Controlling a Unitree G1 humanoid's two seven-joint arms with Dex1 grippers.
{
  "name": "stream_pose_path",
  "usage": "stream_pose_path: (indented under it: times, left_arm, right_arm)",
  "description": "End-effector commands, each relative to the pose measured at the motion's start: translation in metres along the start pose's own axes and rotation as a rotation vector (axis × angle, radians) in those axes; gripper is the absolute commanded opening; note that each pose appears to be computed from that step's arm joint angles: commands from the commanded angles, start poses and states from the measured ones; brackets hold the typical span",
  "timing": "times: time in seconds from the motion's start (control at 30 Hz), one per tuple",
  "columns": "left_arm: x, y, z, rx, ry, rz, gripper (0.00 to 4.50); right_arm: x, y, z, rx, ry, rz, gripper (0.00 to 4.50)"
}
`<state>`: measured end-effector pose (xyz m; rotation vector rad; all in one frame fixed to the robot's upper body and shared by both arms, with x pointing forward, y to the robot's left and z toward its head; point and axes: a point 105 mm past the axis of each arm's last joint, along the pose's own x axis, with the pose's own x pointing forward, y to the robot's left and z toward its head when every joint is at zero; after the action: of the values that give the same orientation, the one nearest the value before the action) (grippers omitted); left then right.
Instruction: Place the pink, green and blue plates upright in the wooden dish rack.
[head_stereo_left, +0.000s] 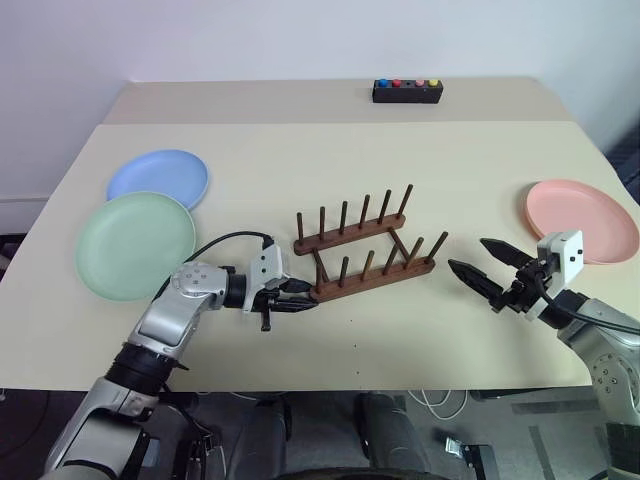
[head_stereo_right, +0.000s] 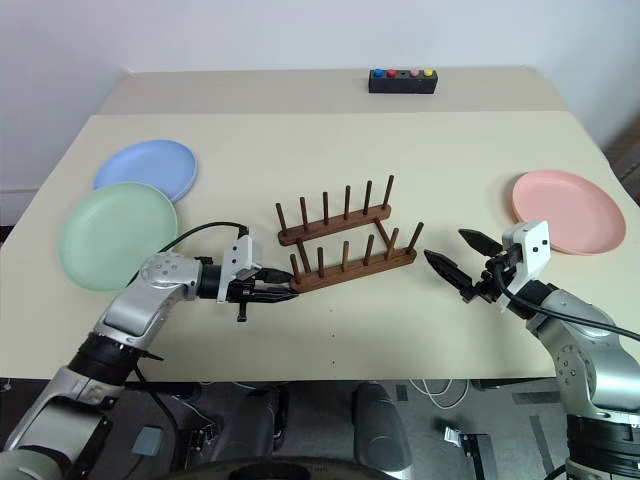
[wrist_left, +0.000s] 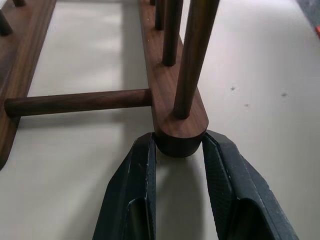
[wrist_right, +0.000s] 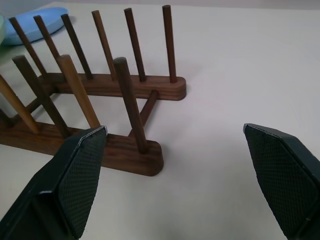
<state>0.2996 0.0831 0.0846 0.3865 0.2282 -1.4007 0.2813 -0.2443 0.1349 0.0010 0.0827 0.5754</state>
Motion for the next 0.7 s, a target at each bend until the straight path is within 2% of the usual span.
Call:
stream_pose_path:
  times: [0.03, 0.3, 0.7]
  left_arm:
    - [0.010, 0.002, 0.007, 0.085, 0.001, -0.060, 0.77]
    - [0.021, 0.028, 0.014, 0.151, 0.002, -0.084, 0.77]
    - [0.033, 0.047, 0.026, 0.184, -0.004, -0.130, 0.77]
  right_arm:
    - [0.001, 0.002, 0.014, -0.034, -0.050, 0.003, 4.50]
    - [-0.008, -0.001, 0.014, -0.036, -0.045, -0.023, 4.50]
    - [-0.016, 0.000, 0.011, -0.029, -0.043, -0.047, 4.50]
